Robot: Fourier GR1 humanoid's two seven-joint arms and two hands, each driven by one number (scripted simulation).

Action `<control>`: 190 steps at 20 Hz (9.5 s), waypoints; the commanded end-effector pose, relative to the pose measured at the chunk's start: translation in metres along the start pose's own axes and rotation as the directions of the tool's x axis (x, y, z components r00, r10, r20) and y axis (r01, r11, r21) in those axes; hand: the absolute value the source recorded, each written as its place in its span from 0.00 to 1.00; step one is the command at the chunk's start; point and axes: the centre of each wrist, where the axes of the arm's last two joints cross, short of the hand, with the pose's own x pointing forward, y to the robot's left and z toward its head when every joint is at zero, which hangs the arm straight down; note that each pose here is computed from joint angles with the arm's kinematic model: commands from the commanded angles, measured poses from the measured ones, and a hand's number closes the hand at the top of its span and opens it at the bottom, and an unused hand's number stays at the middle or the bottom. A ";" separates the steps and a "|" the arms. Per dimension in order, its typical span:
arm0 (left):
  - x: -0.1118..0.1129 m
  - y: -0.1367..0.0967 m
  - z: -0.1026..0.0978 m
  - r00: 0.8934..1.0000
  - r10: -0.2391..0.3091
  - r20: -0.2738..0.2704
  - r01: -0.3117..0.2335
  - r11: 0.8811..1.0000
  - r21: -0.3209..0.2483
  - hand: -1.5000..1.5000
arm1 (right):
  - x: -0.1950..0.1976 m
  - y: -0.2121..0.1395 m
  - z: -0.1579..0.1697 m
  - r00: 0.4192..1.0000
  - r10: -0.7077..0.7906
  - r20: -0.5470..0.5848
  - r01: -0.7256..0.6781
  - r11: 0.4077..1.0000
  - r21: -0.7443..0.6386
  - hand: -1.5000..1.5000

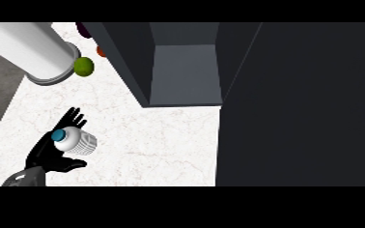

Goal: Pick up the bottled water, place it into the cabinet and close the cabinet

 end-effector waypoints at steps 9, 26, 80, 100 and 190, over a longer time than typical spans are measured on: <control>-0.001 -0.011 -0.017 0.982 0.187 0.032 -0.180 0.972 -0.153 0.00 | -0.026 -0.007 -0.006 1.000 0.000 -0.016 0.000 1.000 0.000 0.00; -0.025 -0.040 -0.021 0.963 0.270 -0.014 -0.263 0.919 -0.294 1.00 | -0.006 -0.002 -0.007 0.999 -0.026 -0.020 0.026 1.000 -0.006 0.00; 0.095 -0.238 -0.073 0.922 0.199 0.331 -0.178 0.980 -0.094 1.00 | -0.014 0.017 -0.017 0.998 -0.037 -0.047 0.038 0.999 0.015 0.00; 0.155 -0.309 -0.125 0.904 -0.143 0.404 0.114 0.989 0.095 1.00 | -0.024 0.013 -0.019 0.997 -0.069 -0.025 0.070 0.997 0.039 0.00; 0.137 -0.276 -0.006 0.816 0.019 0.578 -0.025 1.000 0.004 0.00 | -0.010 0.022 -0.010 0.997 -0.055 -0.050 0.057 0.998 0.028 0.00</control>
